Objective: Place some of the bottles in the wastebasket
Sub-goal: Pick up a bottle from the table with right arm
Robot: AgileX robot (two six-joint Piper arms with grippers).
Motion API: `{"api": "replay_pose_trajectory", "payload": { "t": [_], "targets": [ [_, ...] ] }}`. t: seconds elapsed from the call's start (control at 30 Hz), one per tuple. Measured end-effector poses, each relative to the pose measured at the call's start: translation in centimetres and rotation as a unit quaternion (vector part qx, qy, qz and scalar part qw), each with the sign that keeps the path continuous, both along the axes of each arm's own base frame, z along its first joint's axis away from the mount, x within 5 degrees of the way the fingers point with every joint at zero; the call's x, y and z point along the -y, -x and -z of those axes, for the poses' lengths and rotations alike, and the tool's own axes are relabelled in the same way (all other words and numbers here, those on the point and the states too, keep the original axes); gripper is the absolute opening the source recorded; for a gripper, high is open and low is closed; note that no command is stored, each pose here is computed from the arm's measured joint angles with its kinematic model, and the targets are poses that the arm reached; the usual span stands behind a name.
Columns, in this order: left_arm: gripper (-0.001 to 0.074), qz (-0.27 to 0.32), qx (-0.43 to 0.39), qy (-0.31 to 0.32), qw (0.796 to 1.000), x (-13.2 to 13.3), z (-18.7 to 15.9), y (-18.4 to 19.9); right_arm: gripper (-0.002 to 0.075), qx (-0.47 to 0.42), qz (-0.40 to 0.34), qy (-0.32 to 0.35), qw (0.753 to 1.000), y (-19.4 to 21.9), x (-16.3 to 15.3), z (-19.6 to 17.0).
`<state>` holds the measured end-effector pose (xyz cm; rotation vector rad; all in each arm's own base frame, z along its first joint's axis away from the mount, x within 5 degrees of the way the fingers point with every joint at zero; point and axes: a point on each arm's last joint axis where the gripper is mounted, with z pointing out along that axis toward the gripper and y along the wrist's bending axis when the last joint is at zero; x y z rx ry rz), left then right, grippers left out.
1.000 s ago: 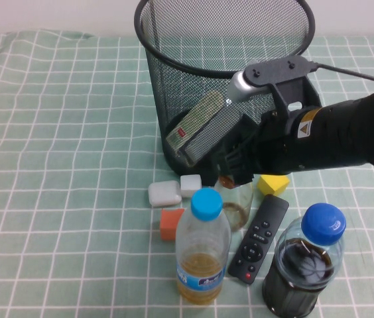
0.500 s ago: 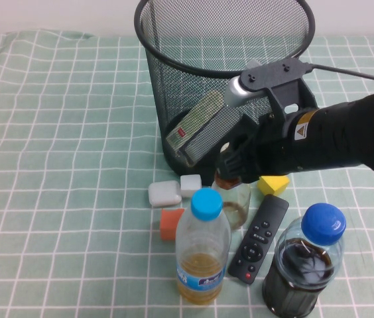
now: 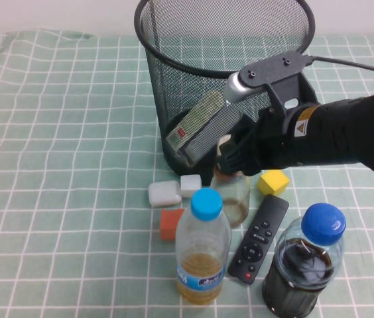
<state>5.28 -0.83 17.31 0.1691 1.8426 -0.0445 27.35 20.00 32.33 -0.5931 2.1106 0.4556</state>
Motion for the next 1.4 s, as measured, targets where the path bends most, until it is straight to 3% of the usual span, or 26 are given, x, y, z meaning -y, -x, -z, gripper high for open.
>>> {"api": "replay_pose_trajectory", "payload": {
  "t": [0.07,0.13,0.7,0.8,0.97,1.03,1.23,1.4],
  "targets": [
    [0.0000,0.000,0.000,0.000,1.000,0.0,0.0,0.0,0.0123,0.000,0.000,0.000,1.000,0.0,0.0,0.0],
    [0.0000,0.000,0.000,0.000,1.000,0.0,0.0,0.0,0.0106,0.002,-0.001,0.003,1.000,0.0,0.0,0.0],
    [0.0000,0.000,0.000,0.000,1.000,0.0,0.0,0.0,0.0108,0.004,-0.001,0.003,1.000,0.1,0.1,-0.1],
    [0.0000,0.000,0.000,0.000,1.000,0.0,0.0,0.0,0.0160,0.012,-0.001,-0.004,1.000,0.5,0.4,-0.9],
    [0.0000,0.000,0.000,0.000,1.000,0.0,0.0,0.0,0.0377,0.009,0.026,-0.057,0.998,1.7,1.2,-3.0],
    [0.0000,0.000,0.000,0.000,1.000,0.0,0.0,0.0,0.0426,-0.005,0.033,-0.071,0.997,2.1,1.3,-3.3],
    [0.0000,0.000,0.000,0.000,1.000,0.0,0.0,0.0,0.0489,-0.025,0.013,-0.077,0.997,2.7,-0.3,-2.8],
    [0.0000,0.000,0.000,0.000,1.000,0.0,0.0,0.0,0.0491,-0.042,0.014,-0.075,0.996,1.9,-1.3,-2.5]
  ]
}}
